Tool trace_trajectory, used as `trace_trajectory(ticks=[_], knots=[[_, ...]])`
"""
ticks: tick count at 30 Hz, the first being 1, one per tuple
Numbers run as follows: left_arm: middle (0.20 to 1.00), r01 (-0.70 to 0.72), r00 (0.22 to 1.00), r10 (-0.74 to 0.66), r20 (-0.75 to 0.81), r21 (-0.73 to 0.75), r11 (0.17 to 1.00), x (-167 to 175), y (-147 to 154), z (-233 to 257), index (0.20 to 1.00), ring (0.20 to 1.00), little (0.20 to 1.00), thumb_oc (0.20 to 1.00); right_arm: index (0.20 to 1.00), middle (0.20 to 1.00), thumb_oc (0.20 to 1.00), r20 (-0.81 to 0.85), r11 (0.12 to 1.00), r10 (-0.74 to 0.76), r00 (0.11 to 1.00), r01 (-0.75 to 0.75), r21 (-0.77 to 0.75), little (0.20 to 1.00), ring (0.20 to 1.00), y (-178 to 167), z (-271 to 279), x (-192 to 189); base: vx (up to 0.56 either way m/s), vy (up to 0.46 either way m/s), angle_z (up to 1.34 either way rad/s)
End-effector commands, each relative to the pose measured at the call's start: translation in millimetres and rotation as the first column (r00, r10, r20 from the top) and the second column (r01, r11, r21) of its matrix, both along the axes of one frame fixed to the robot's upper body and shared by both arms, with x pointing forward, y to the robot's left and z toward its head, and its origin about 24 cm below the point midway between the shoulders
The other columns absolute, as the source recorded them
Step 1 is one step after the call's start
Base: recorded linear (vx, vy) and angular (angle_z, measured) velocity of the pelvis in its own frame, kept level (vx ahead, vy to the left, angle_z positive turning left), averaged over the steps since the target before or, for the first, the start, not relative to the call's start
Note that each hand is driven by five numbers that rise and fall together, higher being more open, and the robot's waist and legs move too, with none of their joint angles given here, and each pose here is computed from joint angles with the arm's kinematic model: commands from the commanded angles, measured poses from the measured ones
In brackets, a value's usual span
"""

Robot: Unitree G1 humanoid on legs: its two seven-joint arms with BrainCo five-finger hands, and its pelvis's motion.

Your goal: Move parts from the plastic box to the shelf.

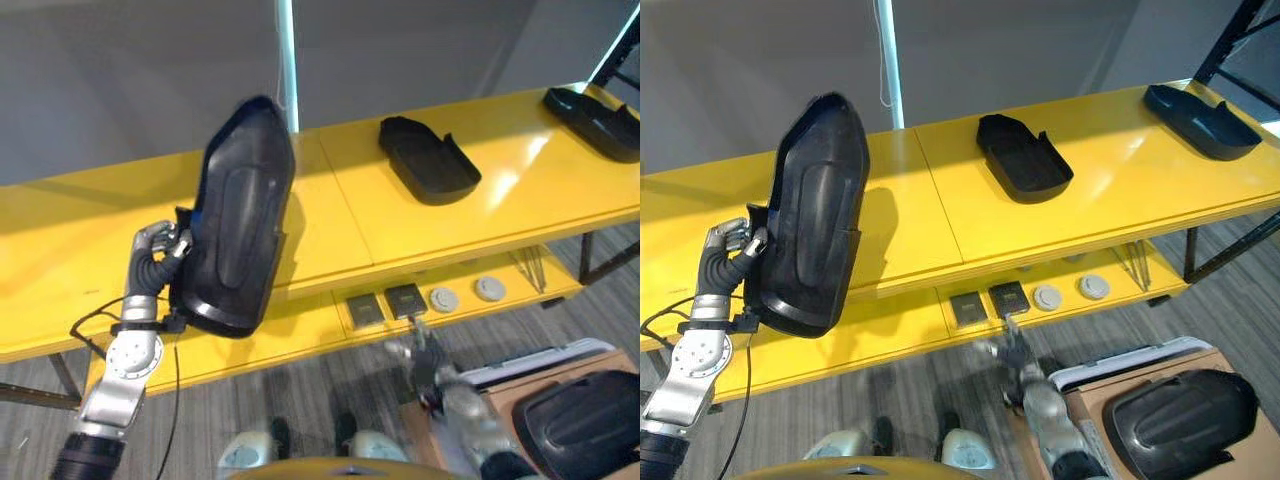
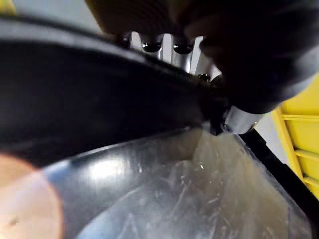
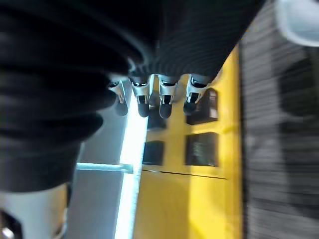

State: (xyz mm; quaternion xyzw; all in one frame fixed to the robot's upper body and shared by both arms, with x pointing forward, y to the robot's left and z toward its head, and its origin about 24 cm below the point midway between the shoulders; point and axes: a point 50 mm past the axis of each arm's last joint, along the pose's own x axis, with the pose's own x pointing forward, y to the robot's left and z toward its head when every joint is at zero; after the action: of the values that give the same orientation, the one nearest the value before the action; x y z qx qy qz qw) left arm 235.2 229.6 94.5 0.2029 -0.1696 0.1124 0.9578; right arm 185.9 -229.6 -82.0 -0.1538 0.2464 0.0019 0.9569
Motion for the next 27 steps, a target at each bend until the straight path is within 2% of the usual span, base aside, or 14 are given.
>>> trace_trajectory(ticks=[1, 5, 6, 10, 15, 19, 21, 27], knots=[[0.2, 0.035, 0.972, -0.024, 0.233, -0.043, 0.998, 8, -1, 45, 0.2, 0.2, 0.2, 0.2, 1.0, 1.0, 1.0, 0.027, 0.997, 0.076, 0.997, -0.077, 0.005, 1.0, 1.0, 10, 6, 15, 0.11, 0.134, 0.22], [0.2, 0.053, 0.976, -0.044, 0.213, -0.036, 0.998, 16, -3, 46, 0.2, 0.2, 0.2, 0.2, 1.0, 1.0, 1.0, -0.077, 0.999, 0.0, 0.997, 0.003, 0.04, 1.0, 1.0, 0, -12, 0, 0.12, 0.058, 0.08], [0.2, 0.06, 0.98, -0.051, 0.191, -0.046, 0.997, 23, -5, 49, 0.2, 0.2, 0.2, 0.2, 1.0, 1.0, 1.0, -0.168, 0.999, 0.022, 0.986, -0.017, 0.03, 1.0, 1.0, -2, -25, -12, 0.17, 0.031, 0.18], [0.2, 0.044, 0.987, -0.031, 0.158, -0.079, 0.996, 28, -4, 45, 0.2, 0.2, 0.2, 0.2, 1.0, 1.0, 1.0, -0.239, 0.998, 0.054, 0.97, -0.046, 0.041, 1.0, 1.0, 2, -34, -23, 0.11, 0.001, 0.08], [0.2, -0.055, 0.995, 0.071, 0.077, -0.196, 0.979, 44, -6, 32, 0.2, 0.2, 0.2, 0.2, 1.0, 1.0, 1.0, -0.419, 0.988, 0.13, 0.899, -0.082, 0.129, 1.0, 1.0, 9, -52, -46, 0.09, -0.025, -0.01], [0.2, -0.098, 0.993, 0.111, 0.05, -0.218, 0.971, 54, -10, 29, 0.2, 0.2, 0.2, 0.2, 1.0, 1.0, 1.0, -0.439, 0.986, 0.154, 0.885, -0.111, 0.122, 1.0, 1.0, 9, -54, -46, -0.01, -0.038, -0.1], [0.2, -0.138, 0.985, 0.158, 0.067, -0.242, 0.96, 71, -19, 33, 0.2, 0.2, 0.2, 0.2, 1.0, 1.0, 1.0, -0.442, 0.983, 0.174, 0.88, -0.129, 0.13, 1.0, 1.0, 10, -52, -37, -0.17, -0.054, -0.06], [0.2, -0.251, 0.959, 0.271, 0.086, -0.192, 0.949, 94, -15, 48, 0.2, 0.2, 0.2, 0.2, 1.0, 1.0, 1.0, -0.438, 0.982, 0.184, 0.88, -0.141, 0.128, 1.0, 1.0, 11, -46, -20, -0.08, -0.032, -0.11]])
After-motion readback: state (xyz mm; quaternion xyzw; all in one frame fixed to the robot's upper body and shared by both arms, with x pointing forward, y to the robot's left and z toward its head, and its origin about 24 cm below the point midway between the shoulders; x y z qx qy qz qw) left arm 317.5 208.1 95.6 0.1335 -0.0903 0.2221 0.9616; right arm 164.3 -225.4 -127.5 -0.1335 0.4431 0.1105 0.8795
